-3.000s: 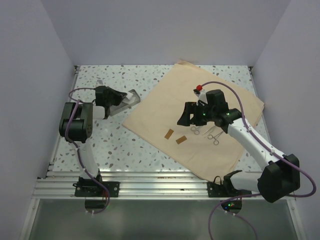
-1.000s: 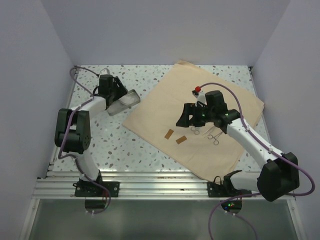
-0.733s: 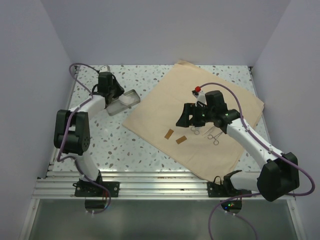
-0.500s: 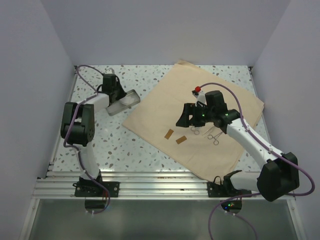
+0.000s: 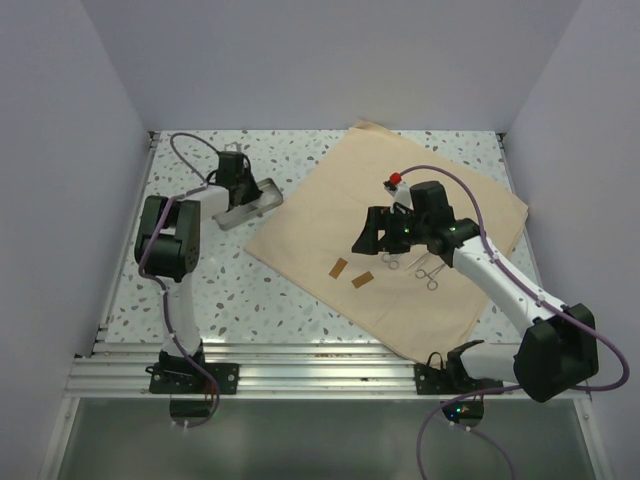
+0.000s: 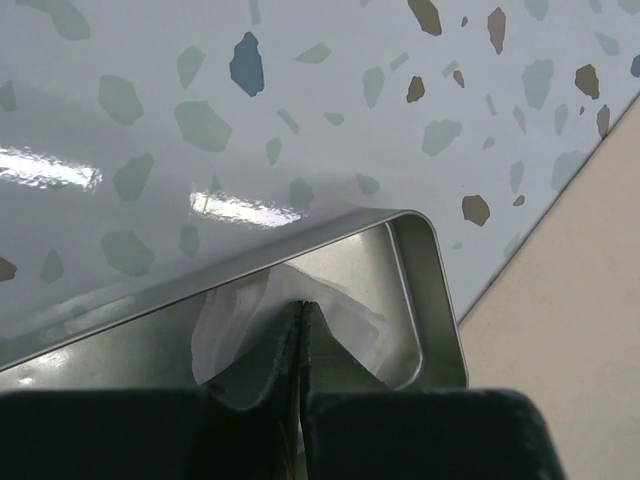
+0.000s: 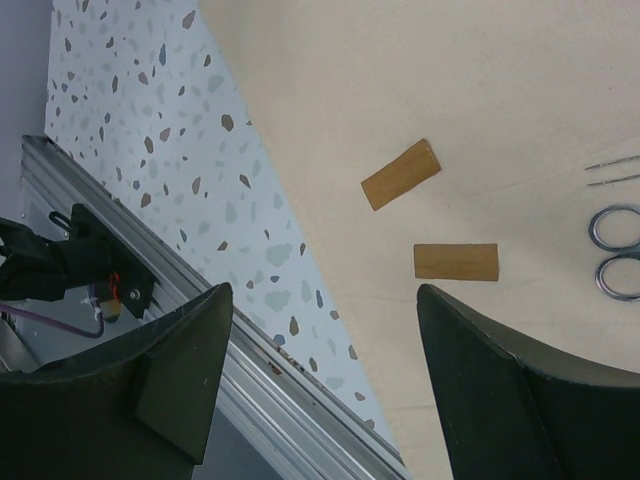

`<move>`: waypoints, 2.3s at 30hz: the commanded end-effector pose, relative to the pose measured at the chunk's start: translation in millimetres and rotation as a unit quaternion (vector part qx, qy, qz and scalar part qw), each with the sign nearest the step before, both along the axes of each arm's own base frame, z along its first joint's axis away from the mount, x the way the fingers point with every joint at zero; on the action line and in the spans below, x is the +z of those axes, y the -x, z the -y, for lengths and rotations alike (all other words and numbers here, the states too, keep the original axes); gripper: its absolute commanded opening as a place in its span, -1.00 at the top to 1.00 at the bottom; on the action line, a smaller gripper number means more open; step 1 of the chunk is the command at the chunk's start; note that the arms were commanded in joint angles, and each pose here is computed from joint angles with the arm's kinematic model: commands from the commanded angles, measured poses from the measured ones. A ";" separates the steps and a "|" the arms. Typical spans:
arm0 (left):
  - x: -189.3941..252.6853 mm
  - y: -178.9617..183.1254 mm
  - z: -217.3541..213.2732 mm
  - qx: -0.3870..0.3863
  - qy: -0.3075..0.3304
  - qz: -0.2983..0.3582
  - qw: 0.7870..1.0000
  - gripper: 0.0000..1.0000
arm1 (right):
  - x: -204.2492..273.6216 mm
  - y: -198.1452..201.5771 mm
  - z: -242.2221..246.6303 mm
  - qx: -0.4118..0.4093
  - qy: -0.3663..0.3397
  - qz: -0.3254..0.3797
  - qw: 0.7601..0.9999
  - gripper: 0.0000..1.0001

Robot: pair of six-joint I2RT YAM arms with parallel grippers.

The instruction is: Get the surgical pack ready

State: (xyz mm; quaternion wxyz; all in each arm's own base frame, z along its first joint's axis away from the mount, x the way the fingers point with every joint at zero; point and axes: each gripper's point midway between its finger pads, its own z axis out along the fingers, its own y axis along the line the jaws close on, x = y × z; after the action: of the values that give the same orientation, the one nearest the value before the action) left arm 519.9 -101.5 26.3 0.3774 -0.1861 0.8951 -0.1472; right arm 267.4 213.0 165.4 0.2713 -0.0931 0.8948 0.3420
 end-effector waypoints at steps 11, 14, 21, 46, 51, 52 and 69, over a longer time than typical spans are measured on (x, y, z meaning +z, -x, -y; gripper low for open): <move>33.0 -15.1 18.2 -0.020 0.006 0.042 0.999 0.83 | -3.2 -8.0 0.6 -0.005 0.006 0.009 1.000 -0.57; 52.9 -7.4 12.4 -0.014 -0.002 0.063 0.998 0.53 | -12.0 -9.2 2.2 -0.011 0.017 -0.002 1.000 -0.57; 137.6 26.7 -6.3 0.014 -0.013 0.133 0.991 -0.14 | -49.4 -4.4 14.4 -0.061 0.100 -0.020 0.993 -0.56; 118.9 237.1 88.8 -0.175 0.140 0.109 0.968 -0.11 | -105.6 -15.4 27.1 -0.361 0.118 -0.159 0.911 -0.11; 119.9 233.4 90.7 -0.174 0.136 0.108 0.969 -0.14 | -109.3 -9.3 30.0 -0.413 0.184 -0.195 0.870 -0.10; 122.1 232.5 91.5 -0.176 0.137 0.113 0.968 -0.17 | -111.9 -2.9 35.3 -0.420 0.207 -0.204 0.860 -0.04; 130.4 231.2 99.7 -0.210 0.137 0.129 0.960 -0.23 | -128.7 0.7 24.0 -0.469 0.260 -0.218 0.815 0.04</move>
State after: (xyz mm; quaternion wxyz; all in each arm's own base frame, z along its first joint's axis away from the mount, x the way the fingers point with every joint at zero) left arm 279.3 -192.7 125.6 0.3808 -0.0519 0.8563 -0.3449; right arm 253.6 185.0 30.5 0.1370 0.3309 0.9319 -0.0570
